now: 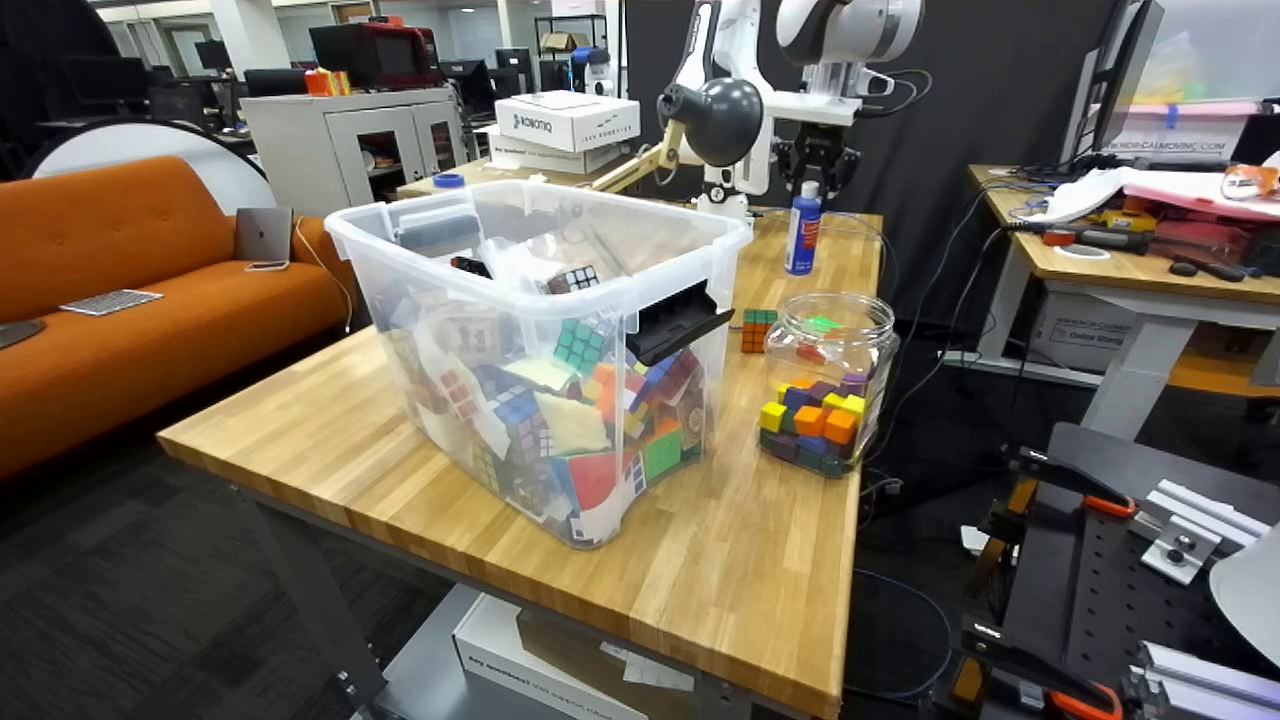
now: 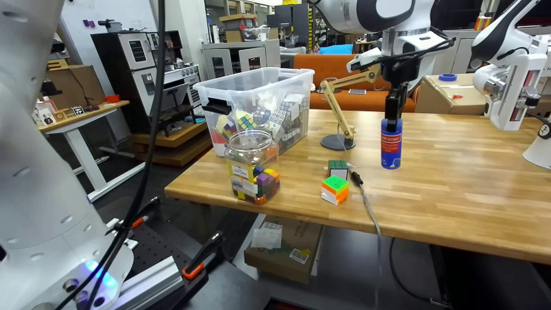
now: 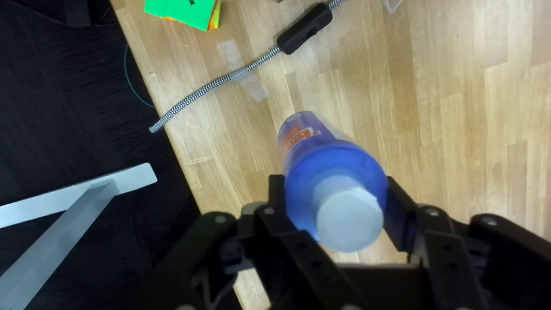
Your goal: Move the bottle away from the storage box
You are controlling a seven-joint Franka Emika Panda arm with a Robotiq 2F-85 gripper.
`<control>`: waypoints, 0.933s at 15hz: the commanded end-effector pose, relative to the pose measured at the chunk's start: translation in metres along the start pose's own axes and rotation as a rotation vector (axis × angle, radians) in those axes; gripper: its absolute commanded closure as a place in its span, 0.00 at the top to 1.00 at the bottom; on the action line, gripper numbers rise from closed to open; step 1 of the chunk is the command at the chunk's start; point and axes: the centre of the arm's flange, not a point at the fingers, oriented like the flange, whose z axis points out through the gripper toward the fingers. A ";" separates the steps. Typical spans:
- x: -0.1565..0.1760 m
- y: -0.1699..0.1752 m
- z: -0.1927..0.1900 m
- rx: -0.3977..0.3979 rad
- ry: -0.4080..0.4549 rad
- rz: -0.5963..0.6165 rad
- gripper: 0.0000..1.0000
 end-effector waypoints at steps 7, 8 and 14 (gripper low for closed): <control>0.014 -0.012 0.039 -0.051 -0.021 0.163 0.30; 0.014 -0.011 0.045 -0.058 -0.024 0.169 0.30; 0.007 -0.012 0.071 -0.075 -0.052 0.183 0.30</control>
